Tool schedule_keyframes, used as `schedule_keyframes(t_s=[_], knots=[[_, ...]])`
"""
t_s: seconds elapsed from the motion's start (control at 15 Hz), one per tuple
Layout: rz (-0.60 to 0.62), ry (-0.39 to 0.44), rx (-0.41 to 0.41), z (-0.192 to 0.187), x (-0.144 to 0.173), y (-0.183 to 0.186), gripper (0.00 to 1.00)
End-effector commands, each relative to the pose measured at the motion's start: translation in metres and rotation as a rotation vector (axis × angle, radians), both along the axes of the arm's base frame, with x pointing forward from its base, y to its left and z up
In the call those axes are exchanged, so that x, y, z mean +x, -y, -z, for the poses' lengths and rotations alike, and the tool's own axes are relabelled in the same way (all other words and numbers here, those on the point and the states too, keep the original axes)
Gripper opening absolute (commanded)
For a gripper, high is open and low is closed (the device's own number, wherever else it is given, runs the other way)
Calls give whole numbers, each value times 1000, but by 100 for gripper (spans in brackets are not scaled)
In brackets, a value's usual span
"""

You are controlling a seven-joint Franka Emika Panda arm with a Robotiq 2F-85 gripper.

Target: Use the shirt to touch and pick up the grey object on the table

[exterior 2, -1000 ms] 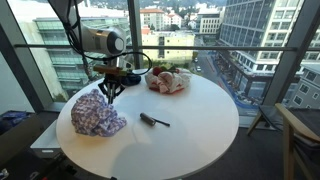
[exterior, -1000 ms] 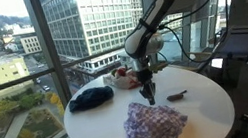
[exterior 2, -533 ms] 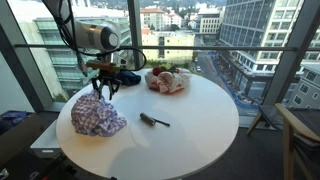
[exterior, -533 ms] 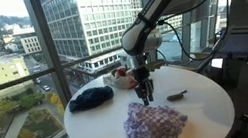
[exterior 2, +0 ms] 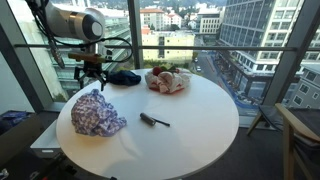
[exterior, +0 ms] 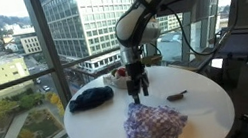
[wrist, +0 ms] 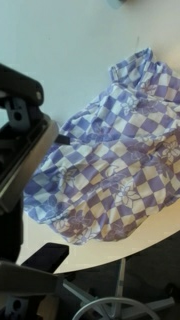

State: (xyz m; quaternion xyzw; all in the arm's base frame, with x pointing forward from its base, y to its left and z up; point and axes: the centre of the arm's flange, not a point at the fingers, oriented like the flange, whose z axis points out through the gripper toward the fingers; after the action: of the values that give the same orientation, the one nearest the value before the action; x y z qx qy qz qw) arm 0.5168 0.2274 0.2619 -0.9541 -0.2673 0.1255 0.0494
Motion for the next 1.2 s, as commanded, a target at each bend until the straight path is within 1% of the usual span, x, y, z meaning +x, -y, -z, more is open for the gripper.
schedule_keyframes(t_s=[0.0, 0.2, 0.27, 0.33, 0.4, 0.47, 0.53, 0.6, 0.67, 0.8, 0.87, 0.93, 1.0, 1.07, 1.13], knots=[[-80, 108, -68, 27, -10, 3, 100], [-115, 119, -95, 54, -13, 3, 100], [-119, 94, -93, 62, -15, 2, 100], [-118, 52, -81, 68, -19, 0, 100], [-117, -5, -50, 72, -24, -6, 100], [-123, -27, -34, 76, -29, -11, 100], [-127, -45, -34, 82, -33, -13, 100], [-130, -65, -37, 88, -34, -14, 100], [-137, -107, -49, 96, -37, -12, 100], [-159, -159, -100, 112, -44, -6, 100], [-173, -170, -113, 116, -48, -5, 75], [-184, -168, -122, 118, -48, -5, 75], [-186, -177, -120, 121, -50, -4, 68], [-186, -186, -113, 121, -50, -4, 58], [-179, -186, -105, 120, -49, -4, 51]])
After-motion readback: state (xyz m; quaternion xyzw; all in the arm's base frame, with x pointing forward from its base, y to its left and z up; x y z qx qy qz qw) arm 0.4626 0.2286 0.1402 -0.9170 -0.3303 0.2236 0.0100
